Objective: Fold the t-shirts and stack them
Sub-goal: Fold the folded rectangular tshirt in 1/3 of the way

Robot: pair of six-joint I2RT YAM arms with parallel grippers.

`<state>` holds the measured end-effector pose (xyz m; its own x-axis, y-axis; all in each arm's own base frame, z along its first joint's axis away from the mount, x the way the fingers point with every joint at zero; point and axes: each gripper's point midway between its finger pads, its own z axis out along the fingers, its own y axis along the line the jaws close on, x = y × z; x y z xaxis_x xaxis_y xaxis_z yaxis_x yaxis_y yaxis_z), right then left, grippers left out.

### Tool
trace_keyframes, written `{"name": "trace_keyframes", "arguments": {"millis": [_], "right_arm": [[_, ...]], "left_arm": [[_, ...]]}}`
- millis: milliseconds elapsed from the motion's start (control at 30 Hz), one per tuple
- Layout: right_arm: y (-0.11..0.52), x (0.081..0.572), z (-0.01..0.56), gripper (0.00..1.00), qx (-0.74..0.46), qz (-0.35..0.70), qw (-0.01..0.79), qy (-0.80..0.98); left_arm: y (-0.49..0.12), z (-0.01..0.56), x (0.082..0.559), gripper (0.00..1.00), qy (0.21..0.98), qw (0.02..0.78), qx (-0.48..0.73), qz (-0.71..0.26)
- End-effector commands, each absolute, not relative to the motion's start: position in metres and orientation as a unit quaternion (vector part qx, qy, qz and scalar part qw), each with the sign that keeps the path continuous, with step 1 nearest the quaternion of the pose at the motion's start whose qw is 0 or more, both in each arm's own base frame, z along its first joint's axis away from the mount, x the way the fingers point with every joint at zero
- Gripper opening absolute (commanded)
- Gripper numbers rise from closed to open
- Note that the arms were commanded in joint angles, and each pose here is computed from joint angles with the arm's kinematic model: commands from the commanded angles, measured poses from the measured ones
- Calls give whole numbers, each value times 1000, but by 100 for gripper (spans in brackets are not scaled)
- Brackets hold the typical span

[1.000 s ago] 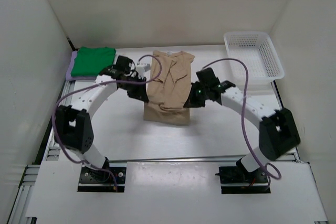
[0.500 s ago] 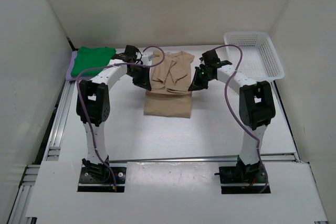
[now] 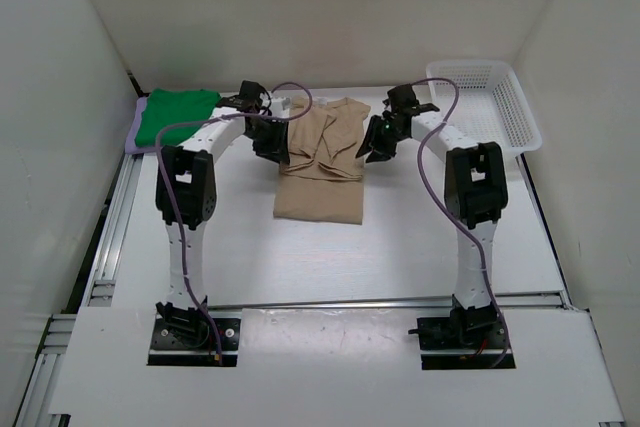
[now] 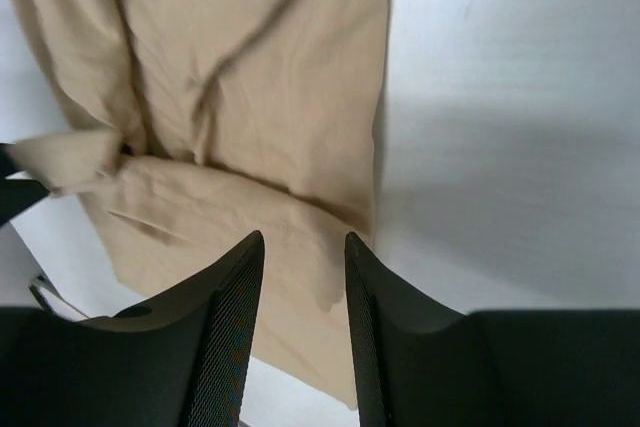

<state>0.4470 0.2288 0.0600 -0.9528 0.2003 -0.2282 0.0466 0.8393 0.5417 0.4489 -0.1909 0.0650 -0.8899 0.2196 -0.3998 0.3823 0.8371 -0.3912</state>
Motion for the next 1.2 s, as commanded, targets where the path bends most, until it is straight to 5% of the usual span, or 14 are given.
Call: {"name": "trace_keyframes", "arguments": {"millis": [0,133,367,667,1167], "right_arm": [[221,478,102,43,70,278,203,936],[221,465,128,38,43,245,247,937],[288,380,110,7,-87,188,254,945],[343,386,64,3,-73,213,210,952],[336,415,27,3,1,142,229,963]], "left_arm": [[-177,102,488,49,933,247,156,-211],[-163,131,504,56,926,288,147,-195],[-141,155,483,57,930,305,132,-160],[-176,81,371,57,944,164,169,-229],[-173,15,337,62,965,88,179,-172]]}}
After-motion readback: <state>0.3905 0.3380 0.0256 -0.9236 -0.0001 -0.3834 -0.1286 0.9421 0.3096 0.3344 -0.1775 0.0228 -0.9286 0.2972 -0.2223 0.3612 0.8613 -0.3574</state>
